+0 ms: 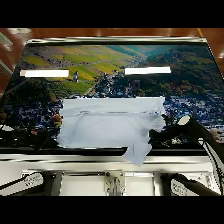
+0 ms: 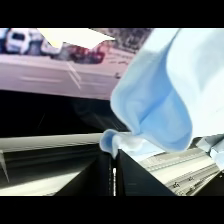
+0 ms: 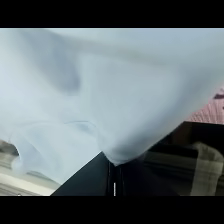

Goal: Fold the shirts.

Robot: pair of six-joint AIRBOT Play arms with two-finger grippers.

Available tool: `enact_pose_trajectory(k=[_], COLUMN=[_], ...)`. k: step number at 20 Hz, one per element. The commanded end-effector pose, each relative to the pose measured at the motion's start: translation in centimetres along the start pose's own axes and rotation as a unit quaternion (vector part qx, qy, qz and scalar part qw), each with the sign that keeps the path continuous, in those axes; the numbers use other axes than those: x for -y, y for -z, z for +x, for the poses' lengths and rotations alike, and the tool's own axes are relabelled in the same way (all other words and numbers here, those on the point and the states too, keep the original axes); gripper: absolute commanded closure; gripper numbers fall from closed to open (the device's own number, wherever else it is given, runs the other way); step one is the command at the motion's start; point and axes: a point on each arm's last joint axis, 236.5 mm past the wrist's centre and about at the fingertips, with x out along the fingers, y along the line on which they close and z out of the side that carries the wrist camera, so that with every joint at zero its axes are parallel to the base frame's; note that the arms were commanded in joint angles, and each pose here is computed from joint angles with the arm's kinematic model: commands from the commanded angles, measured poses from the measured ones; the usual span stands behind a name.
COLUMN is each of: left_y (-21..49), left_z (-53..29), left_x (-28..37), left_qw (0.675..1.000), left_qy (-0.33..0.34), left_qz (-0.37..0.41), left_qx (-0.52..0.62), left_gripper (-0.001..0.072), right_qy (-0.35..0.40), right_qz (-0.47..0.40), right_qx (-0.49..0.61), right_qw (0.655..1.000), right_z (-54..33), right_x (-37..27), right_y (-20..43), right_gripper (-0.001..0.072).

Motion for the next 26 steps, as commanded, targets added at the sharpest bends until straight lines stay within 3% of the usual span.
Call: enact_pose_trajectory(k=[1,4,7,11,14,20,21,22,23,24,25,26], left_y=[-1.0,-4.4,-8.5,-13.9,-17.4,-22.5,-22.6,-22.8,-22.5,-22.3,-22.0,-21.6], left_z=[-1.0,-4.1,-8.4,-11.1,-9.0,-2.8,-1.8,-1.0,-0.6,-0.7,-1.2,-2.0], left_x=[1.0,4.2,9.3,15.4,18.4,17.8,17.3,16.7,16.3,15.9,15.4,14.5], left_qw=[0.998,0.988,0.974,0.954,0.953,0.976,0.979,0.983,0.986,0.987,0.988,0.989], left_qy=[0.004,0.025,0.06,0.044,0.043,0.048,0.048,0.049,0.049,0.046,0.037,0.023], left_qz=[0.05,0.113,0.138,0.172,0.188,0.132,0.121,0.098,0.087,0.087,0.092,0.099], left_qx=[0.026,0.099,0.172,0.241,0.234,0.169,0.156,0.147,0.135,0.128,0.121,0.106], left_gripper=[0.0665,0.0665,0.0665,0.0665,0.0664,0.0663,0.0654,0.0517,0.0327,0.0288,0.0288,0.0287], right_qy=[-0.001,-0.009,-0.018,0.011,0.016,0.014,0.015,0.016,0.017,0.022,0.03,0.04], right_qz=[-0.039,-0.113,-0.129,-0.127,-0.116,-0.075,-0.065,-0.061,-0.059,-0.066,-0.083,-0.094], right_qx=[0.03,0.106,0.197,0.268,0.275,0.249,0.244,0.235,0.23,0.231,0.231,0.228], right_qw=[0.999,0.988,0.972,0.955,0.954,0.965,0.967,0.97,0.971,0.971,0.969,0.968], right_z=[-1.0,-6.3,-12.6,-17.0,-16.4,-11.4,-10.6,-9.8,-9.3,-9.3,-9.8,-10.6], right_x=[-1.4,-4.8,-8.6,-9.5,-9.2,-7.0,-6.6,-6.2,-5.9,-5.7,-5.3,-4.7], right_y=[-1.5,-4.9,-9.3,-15.2,-19.5,-24.5,-24.8,-24.9,-24.9,-25.0,-24.9,-24.6], right_gripper=[0.0643,0.0644,0.0644,0.0645,0.0645,0.0643,0.0643,0.0625,0.0545,0.0287,0.0077,0.0046])
